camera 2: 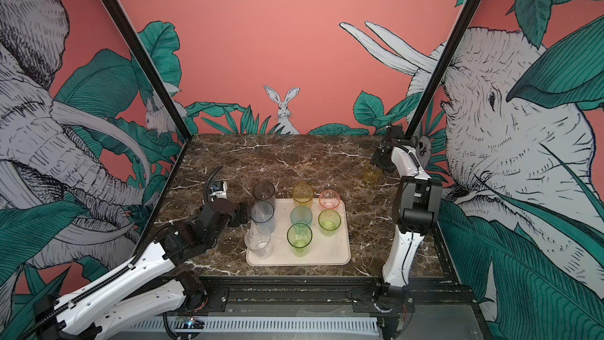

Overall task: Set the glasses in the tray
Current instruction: 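Lower the right gripper onto the yellow glass rim and close it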

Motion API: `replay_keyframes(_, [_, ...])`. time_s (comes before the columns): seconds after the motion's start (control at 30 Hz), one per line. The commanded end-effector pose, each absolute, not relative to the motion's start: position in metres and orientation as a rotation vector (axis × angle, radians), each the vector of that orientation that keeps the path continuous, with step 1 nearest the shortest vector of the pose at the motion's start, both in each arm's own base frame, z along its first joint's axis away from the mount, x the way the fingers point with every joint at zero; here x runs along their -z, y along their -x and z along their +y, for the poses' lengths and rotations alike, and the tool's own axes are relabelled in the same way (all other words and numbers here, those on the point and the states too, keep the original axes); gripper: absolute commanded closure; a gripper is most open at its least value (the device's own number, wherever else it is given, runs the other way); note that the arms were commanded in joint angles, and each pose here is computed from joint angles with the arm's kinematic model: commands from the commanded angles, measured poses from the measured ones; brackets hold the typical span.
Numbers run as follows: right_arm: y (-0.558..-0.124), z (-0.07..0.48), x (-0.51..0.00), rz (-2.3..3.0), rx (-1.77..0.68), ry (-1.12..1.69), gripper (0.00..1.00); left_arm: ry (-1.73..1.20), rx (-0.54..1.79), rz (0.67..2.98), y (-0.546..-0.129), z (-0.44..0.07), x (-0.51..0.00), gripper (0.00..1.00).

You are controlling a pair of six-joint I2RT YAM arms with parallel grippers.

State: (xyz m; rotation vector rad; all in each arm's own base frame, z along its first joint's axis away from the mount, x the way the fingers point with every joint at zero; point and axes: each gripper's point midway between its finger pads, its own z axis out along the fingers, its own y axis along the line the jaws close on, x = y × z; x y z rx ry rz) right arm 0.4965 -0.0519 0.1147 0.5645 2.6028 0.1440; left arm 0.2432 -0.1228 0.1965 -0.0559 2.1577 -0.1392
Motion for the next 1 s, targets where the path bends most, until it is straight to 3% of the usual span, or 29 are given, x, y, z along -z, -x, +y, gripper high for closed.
replay_keyframes(0.0, [-0.496,-0.058,-0.102,2.618,-0.115,-0.6,0.47,0.074,0.121,2.143,-0.245,-0.118,-0.206,0.02])
replay_keyframes(0.4, [-0.496,-0.062,-0.094,2.634,-0.116,-0.624,0.5,0.072,0.117,2.15,-0.244,-0.117,-0.202,0.02])
replay_keyframes(0.83, [-0.49,-0.058,-0.089,2.631,-0.146,-0.647,0.66,0.077,0.12,2.158,-0.243,-0.118,-0.198,0.02])
replay_keyframes(0.97, [-0.49,-0.055,-0.088,2.626,-0.177,-0.648,0.75,0.081,0.12,2.157,-0.242,-0.116,-0.197,0.02])
